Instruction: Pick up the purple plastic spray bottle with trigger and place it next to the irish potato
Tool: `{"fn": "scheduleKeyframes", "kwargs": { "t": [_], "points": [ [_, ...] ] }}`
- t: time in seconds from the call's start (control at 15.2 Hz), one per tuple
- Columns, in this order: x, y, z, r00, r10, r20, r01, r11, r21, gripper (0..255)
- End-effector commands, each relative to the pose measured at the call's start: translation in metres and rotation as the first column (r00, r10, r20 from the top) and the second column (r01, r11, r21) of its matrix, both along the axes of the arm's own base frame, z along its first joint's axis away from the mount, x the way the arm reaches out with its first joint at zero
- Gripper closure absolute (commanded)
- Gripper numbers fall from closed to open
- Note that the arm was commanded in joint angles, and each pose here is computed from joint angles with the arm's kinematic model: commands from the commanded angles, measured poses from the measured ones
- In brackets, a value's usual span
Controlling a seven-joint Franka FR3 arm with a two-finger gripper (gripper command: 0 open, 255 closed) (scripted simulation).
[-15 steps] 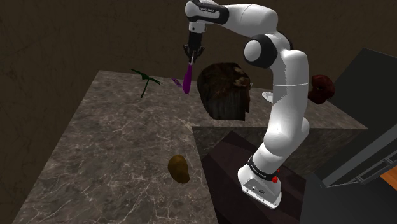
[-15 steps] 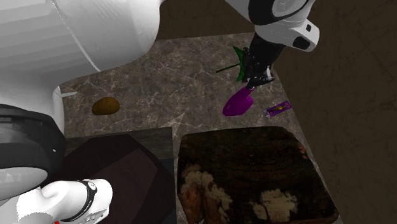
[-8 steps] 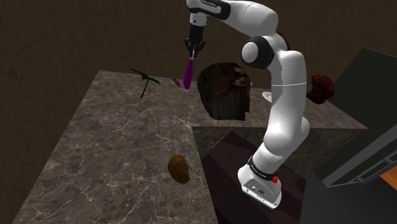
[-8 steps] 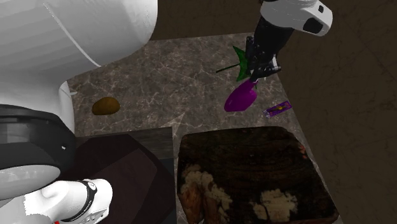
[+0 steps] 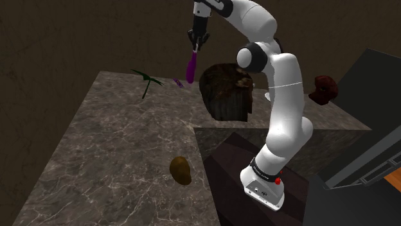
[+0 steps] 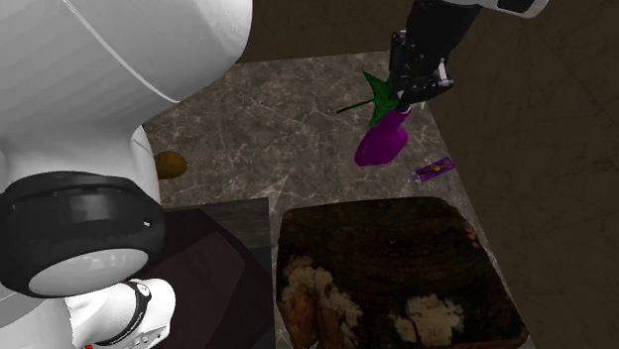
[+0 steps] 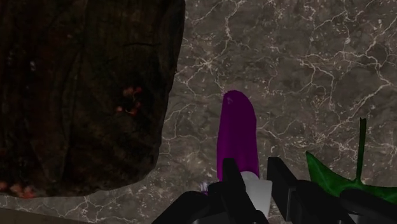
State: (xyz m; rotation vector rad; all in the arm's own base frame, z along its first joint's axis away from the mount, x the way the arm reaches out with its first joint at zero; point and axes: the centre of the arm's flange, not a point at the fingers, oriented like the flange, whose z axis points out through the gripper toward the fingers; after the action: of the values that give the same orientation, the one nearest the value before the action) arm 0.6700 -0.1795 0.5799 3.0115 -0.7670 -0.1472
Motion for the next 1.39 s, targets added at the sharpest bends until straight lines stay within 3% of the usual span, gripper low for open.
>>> {"fn": "scheduleKeyframes", "kwargs": {
  "t": [0.0, 1.32],
  "points": [
    [0.0, -0.001, 0.008, 1.0, 0.0, -0.001, 0.0, 1.0, 0.0, 255],
    [-0.137, 0.209, 0.091, 1.0, 0.0, -0.001, 0.0, 1.0, 0.0, 255]
  ]
}}
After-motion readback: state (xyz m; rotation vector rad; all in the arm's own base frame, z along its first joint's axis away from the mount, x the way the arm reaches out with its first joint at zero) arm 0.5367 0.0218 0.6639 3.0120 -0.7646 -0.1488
